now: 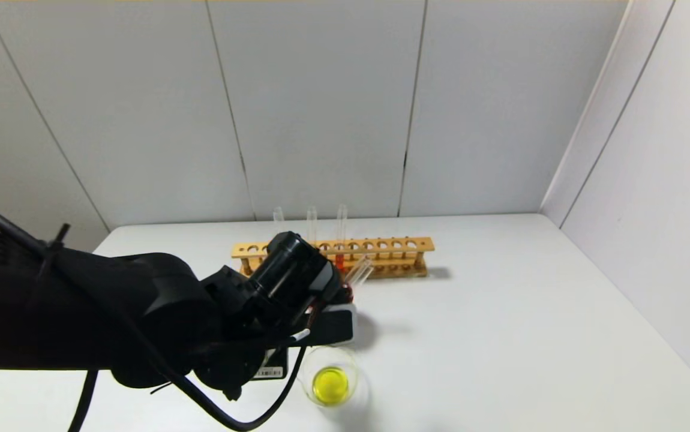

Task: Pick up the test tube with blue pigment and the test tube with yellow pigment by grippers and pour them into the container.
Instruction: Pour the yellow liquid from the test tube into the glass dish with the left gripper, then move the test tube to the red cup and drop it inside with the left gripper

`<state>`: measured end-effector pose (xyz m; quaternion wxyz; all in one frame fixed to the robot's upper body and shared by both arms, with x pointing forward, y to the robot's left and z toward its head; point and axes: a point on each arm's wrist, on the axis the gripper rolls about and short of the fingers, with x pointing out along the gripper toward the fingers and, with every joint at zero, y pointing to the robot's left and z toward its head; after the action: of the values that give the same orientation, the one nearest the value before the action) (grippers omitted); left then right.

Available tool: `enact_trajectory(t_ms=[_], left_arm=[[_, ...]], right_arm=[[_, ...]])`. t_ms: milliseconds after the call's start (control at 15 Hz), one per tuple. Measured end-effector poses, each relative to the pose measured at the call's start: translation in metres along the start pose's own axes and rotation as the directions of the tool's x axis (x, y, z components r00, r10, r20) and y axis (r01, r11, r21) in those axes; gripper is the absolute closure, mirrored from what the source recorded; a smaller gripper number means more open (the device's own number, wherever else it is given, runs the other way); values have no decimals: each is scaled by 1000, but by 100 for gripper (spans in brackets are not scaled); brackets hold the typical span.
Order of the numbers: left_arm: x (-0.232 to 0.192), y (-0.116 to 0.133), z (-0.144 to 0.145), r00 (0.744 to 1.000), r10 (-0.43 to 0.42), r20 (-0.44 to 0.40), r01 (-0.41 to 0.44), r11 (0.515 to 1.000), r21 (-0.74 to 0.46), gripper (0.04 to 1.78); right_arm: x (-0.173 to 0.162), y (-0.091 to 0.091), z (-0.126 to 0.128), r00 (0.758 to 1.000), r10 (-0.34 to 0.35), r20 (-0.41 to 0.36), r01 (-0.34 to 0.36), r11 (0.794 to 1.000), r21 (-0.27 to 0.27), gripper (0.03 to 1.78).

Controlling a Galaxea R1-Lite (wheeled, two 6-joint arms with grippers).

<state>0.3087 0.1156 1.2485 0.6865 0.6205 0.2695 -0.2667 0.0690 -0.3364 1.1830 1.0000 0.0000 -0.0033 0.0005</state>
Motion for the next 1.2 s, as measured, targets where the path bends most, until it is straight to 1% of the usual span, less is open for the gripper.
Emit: enact_trajectory(t_ms=[67, 200, 333, 400, 533, 600, 667, 800, 933, 1000, 1067, 1200], left_arm=[[-7, 3, -2, 1000, 7, 21, -6, 998, -65, 149], [-19, 7, -7, 997, 5, 77, 10, 981, -195, 149], [-27, 14, -8, 989, 27, 149, 28, 935, -354, 149], [-30, 20, -7, 980, 68, 187, 25, 890, -456, 149], [-31, 37, -8, 955, 171, 241, 17, 782, -623, 149], [-30, 44, -11, 939, 226, 259, 17, 723, -691, 149], [-27, 49, -15, 924, 266, 274, 23, 678, -735, 149], [-21, 55, -26, 893, 336, 301, 31, 620, -784, 149], [-18, 62, -35, 846, 409, 342, 65, 558, -828, 149], [-17, 67, -38, 820, 449, 355, 89, 512, -854, 149], [-17, 70, -40, 804, 477, 355, 110, 467, -877, 149], [-15, 74, -40, 789, 494, 365, 171, 395, -903, 149]], right_arm=[[0, 0, 0, 1000, 0, 0, 0, 1000, 0, 6], [0, 0, 0, 1000, 0, 0, 0, 1000, 0, 6], [0, 0, 0, 1000, 0, 0, 0, 1000, 0, 6], [0, 0, 0, 1000, 0, 0, 0, 1000, -1, 6], [0, 0, 0, 1000, 0, 0, 0, 1000, 0, 6], [0, 0, 0, 1000, 0, 0, 0, 1000, 0, 6], [0, 0, 0, 1000, 0, 0, 0, 1000, 0, 6], [0, 0, 0, 1000, 0, 0, 0, 1000, 0, 6], [0, 0, 0, 1000, 0, 0, 0, 1000, -1, 6], [0, 0, 0, 1000, 0, 0, 0, 1000, -1, 6], [0, 0, 0, 1000, 0, 0, 0, 1000, -1, 6], [0, 0, 0, 1000, 0, 0, 0, 1000, -1, 6]])
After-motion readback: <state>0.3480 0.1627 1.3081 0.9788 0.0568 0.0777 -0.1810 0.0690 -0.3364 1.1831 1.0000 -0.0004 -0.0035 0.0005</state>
